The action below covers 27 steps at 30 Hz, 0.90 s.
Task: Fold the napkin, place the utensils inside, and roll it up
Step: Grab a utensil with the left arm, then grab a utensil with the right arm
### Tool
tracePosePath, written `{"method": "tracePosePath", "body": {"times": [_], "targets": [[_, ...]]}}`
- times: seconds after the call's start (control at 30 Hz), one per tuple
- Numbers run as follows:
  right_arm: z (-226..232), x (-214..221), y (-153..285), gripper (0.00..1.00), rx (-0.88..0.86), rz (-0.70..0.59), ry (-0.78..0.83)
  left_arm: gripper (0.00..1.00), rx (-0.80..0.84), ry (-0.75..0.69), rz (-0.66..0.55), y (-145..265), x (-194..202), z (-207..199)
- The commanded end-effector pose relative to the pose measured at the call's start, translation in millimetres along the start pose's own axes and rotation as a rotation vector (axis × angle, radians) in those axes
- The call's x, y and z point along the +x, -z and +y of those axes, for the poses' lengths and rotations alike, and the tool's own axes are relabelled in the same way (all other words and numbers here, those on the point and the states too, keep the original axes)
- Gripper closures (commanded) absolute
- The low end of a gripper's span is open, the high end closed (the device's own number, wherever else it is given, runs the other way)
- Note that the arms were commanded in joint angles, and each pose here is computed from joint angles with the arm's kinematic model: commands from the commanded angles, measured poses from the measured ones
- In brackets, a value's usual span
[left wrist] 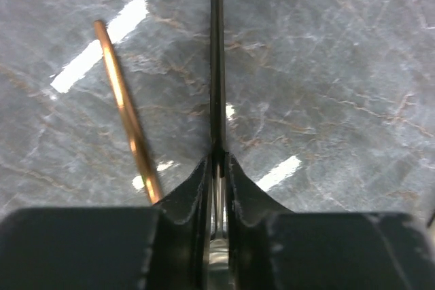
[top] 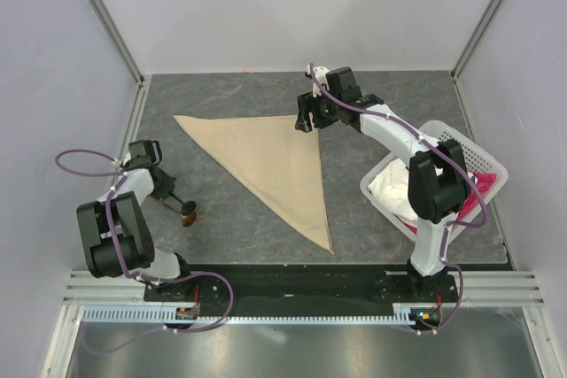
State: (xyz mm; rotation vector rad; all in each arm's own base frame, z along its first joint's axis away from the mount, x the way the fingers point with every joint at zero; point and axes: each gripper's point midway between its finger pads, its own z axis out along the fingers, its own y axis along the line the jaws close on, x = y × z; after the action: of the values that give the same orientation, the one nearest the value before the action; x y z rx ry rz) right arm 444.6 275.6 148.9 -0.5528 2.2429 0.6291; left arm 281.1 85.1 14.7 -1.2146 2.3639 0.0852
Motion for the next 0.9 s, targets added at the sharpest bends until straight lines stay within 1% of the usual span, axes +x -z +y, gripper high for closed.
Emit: {"method": "tracePosePath", "body": {"times": [0.0, 0.03, 0.2, 0.27, 0.47, 0.63, 0.77, 0.87], "targets": [[10, -19, 16, 0.27, -0.028, -0.063, 0.017, 0.94, 0.077, 0.034, 0.064, -9, 17, -18], [10, -20, 16, 0.27, -0.027, -0.065, 0.016, 0.98, 0.082, 0.032, 0.071, -9, 20, -19], [13, -21, 17, 0.27, -0.039, -0.066, 0.011, 0.98, 0.124, 0.033, 0.092, -3, 32, -30], [14, -19, 17, 0.28, -0.045, -0.062, 0.004, 0.98, 0.142, 0.023, 0.078, 3, 35, -36], [28, -10, 14, 0.28, -0.07, -0.041, 0.01, 0.98, 0.191, 0.011, 0.1, 16, 64, -54], [44, 0, 10, 0.28, -0.08, -0.017, 0.024, 0.98, 0.223, -0.031, 0.124, 24, 90, -70], [57, 9, 8, 0.28, -0.085, 0.0, 0.044, 0.98, 0.249, -0.041, 0.159, 30, 112, -78], [67, 15, 9, 0.28, -0.099, 0.014, 0.055, 0.98, 0.267, -0.046, 0.159, 32, 123, -82]]}}
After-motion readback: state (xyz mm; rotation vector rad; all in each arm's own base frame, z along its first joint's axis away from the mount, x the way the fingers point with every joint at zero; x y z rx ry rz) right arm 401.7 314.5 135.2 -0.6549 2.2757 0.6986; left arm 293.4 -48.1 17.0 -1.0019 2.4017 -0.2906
